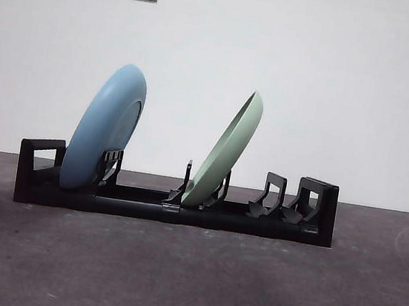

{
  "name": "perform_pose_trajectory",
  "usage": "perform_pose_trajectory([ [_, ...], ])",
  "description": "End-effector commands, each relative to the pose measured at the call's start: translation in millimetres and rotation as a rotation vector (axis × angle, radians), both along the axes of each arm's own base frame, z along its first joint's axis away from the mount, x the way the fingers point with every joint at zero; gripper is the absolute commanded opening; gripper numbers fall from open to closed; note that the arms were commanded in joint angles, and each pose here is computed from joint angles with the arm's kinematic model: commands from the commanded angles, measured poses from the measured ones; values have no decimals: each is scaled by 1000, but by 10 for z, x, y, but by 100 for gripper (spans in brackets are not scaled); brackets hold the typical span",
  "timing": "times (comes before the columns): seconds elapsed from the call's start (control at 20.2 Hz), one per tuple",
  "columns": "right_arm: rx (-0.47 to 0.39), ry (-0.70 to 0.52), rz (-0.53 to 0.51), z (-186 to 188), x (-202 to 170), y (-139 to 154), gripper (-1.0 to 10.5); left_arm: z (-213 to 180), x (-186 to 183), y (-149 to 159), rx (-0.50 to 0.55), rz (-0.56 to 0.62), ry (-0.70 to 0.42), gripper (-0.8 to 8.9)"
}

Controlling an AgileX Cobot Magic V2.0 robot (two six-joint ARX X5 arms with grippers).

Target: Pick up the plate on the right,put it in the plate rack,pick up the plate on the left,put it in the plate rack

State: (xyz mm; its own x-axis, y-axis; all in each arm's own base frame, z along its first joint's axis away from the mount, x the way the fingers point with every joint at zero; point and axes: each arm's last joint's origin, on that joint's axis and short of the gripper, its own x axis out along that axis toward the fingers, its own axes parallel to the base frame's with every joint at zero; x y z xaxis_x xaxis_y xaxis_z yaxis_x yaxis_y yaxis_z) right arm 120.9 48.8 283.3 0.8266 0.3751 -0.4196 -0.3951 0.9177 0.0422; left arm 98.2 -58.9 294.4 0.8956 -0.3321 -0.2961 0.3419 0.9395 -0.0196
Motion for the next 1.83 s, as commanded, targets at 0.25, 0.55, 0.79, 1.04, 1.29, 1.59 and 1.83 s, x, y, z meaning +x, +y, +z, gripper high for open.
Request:
perform_pose_trajectory([
  [0.25, 3, 62, -16, -74, 29, 11, 2, -85, 4, -7, 36, 2, 76, -4],
  [0.55, 4, 61, -15, -73, 28, 11, 2, -88, 3, 1, 134, -12, 40, -4],
  [0.79, 3, 61, -15, -73, 29, 11, 2, -38, -92, 170, 153, 5, -161, -4],
  [1.04, 4, 61, -15, -73, 28, 11, 2, -442, -113, 353, 81, 72, -349, -4],
  [1.29, 4, 61, -15, -73, 28, 11, 2, -1023, -86, 434, 93, 130, -319, -4],
  [1.59, 4, 61, -15, -73, 28, 11, 2, -1388, -27, 439, 113, 140, -233, -4],
  [1.83, 4, 61, -15, -73, 28, 11, 2, -1475, -34, 442, 132, 139, -158, -4],
])
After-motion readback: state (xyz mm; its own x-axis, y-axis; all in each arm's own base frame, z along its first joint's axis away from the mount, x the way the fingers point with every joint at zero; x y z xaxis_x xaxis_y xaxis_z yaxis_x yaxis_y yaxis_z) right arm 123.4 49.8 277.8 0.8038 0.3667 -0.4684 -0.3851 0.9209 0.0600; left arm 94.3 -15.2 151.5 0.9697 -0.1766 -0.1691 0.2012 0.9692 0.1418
